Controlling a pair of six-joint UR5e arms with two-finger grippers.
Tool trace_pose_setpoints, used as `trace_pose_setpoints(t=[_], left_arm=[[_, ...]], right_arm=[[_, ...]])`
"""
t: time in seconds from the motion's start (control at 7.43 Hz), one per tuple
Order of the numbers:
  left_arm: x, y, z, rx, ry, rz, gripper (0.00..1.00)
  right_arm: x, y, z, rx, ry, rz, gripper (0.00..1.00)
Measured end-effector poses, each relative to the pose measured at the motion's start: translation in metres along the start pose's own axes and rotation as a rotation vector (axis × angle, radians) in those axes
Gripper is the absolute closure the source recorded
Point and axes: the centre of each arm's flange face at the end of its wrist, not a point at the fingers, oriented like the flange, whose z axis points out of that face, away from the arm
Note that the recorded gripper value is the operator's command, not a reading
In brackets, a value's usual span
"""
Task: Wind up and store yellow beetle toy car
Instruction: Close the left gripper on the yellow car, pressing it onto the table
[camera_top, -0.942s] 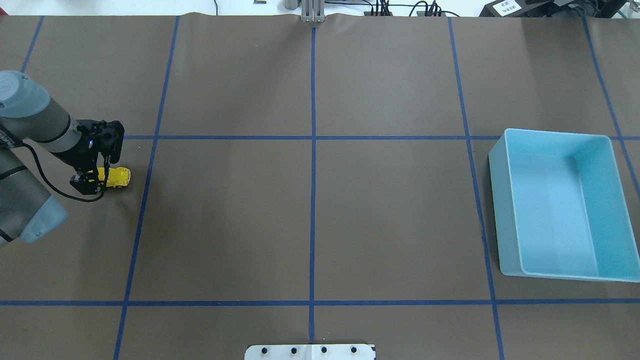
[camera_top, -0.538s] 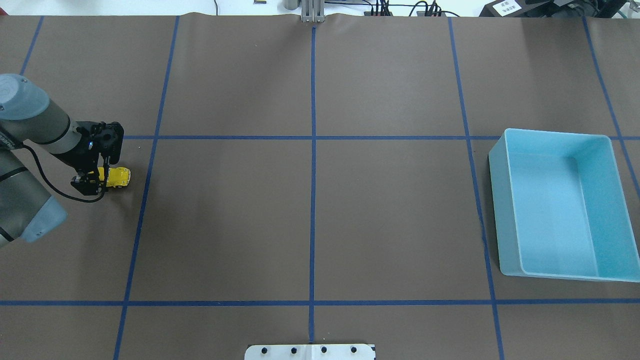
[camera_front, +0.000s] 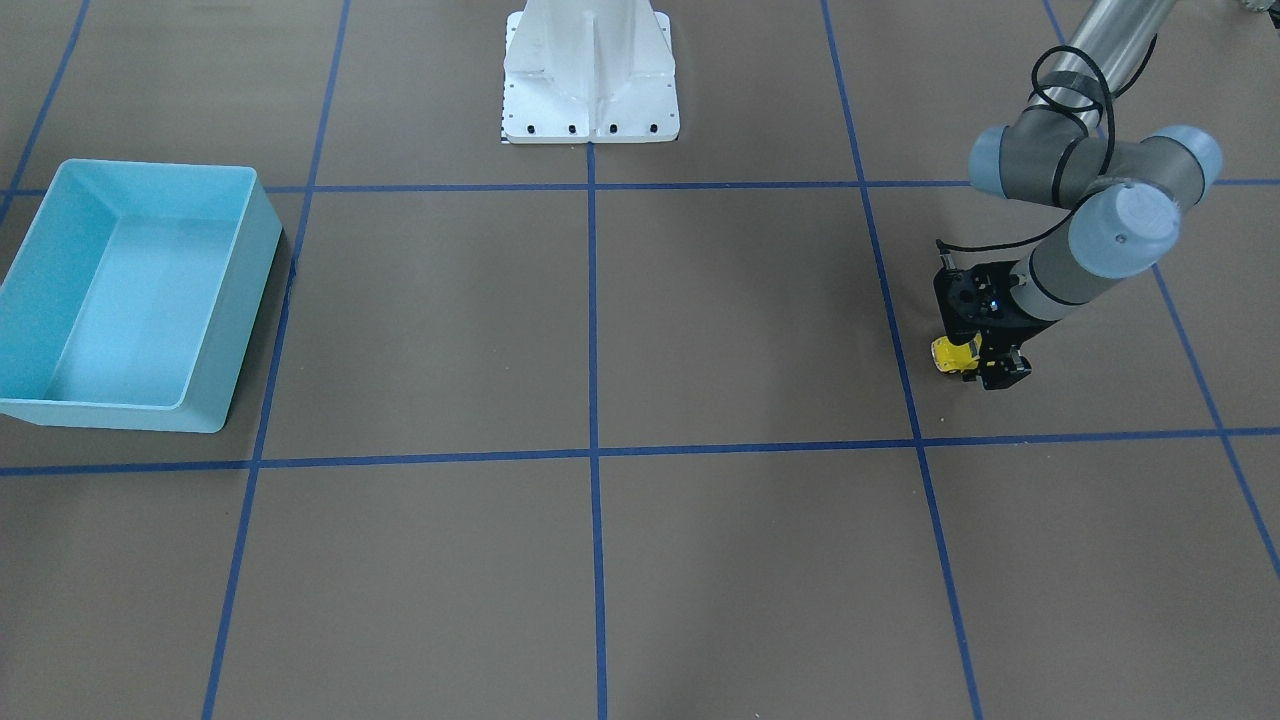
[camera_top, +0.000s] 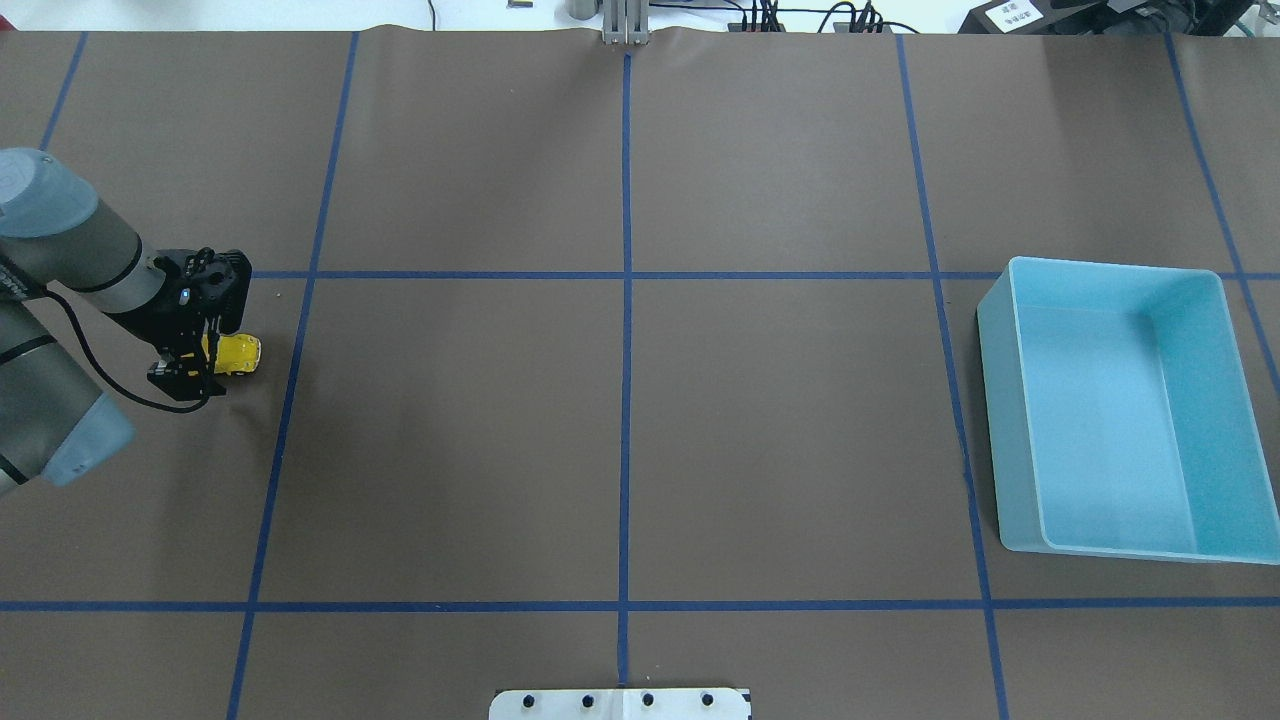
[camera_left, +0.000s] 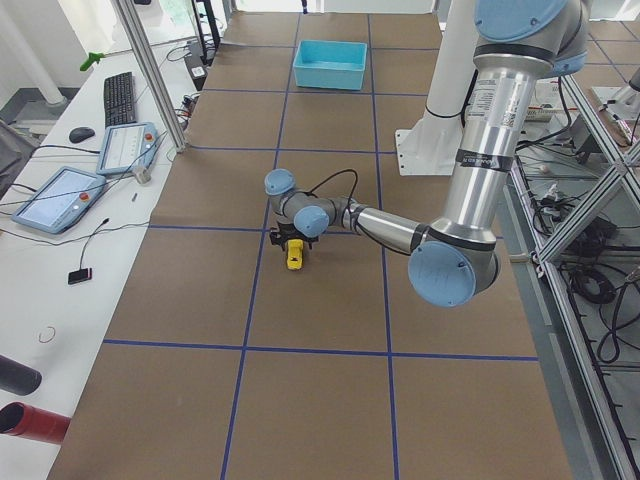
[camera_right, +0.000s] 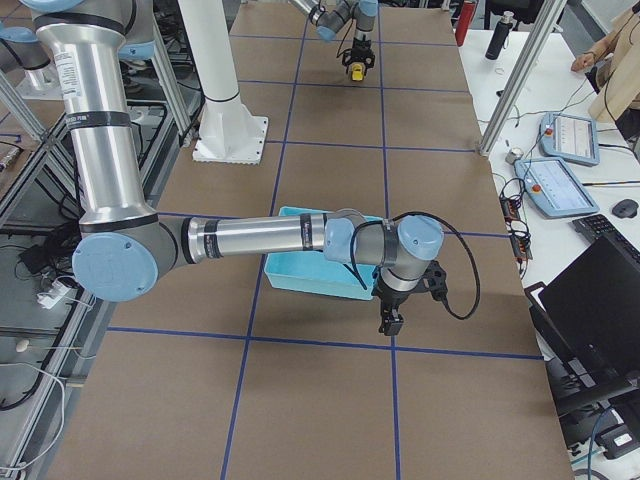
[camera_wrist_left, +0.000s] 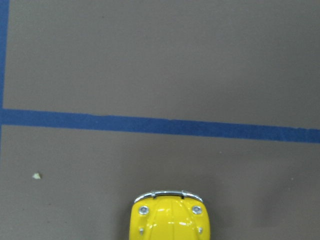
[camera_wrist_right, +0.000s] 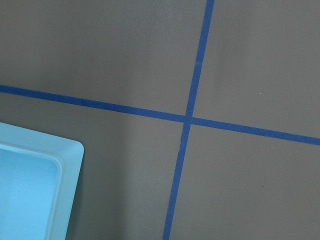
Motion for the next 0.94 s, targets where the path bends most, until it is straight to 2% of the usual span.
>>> trace_pose_setpoints(t=[0.13,0.94], left_arm=[[0.000,0.000,0.000,0.002,0.000,0.006,1.00],[0.010,-0.013,-0.026,0.055,-0.033,0.046,1.00]], right_arm=[[0.000,0.000,0.000,0.001,-0.001,0.000,0.00],[-0.005,-0.002,-0.006,0.012,-0.001,-0.003,0.00]])
